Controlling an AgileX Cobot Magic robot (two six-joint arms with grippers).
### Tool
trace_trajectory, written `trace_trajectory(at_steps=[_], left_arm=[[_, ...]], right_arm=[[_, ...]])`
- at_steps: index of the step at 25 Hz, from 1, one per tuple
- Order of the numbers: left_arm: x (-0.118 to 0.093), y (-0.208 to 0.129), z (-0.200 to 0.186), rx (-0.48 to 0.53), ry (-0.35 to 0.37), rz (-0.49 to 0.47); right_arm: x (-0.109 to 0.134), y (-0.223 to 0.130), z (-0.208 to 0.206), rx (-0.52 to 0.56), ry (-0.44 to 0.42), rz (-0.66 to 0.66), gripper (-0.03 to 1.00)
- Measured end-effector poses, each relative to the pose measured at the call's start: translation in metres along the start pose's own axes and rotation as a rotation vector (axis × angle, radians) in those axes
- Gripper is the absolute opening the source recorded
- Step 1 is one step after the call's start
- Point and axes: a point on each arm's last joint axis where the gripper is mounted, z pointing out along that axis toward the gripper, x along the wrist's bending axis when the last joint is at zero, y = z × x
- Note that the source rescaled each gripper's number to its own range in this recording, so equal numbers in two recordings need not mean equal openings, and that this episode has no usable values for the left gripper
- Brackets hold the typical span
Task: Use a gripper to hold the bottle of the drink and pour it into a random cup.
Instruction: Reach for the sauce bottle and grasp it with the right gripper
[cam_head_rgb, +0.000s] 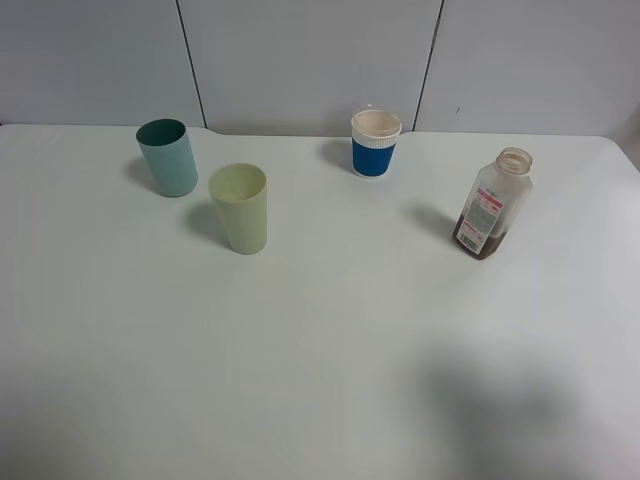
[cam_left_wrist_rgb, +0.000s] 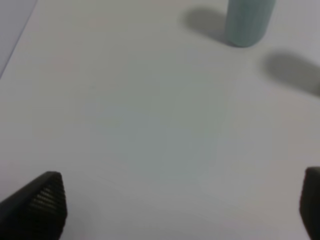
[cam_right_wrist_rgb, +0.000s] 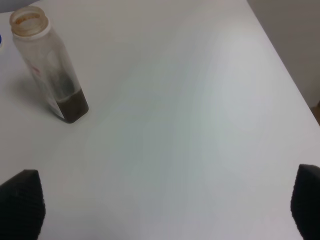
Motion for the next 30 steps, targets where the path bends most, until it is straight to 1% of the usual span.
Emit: trace_trajectory(at_steps=[30], left_arm=[[0.0000,0.0000,0.0000,0.000,0.000,0.000]], right_arm=[[0.0000,0.0000,0.0000,0.000,0.000,0.000,1.00]])
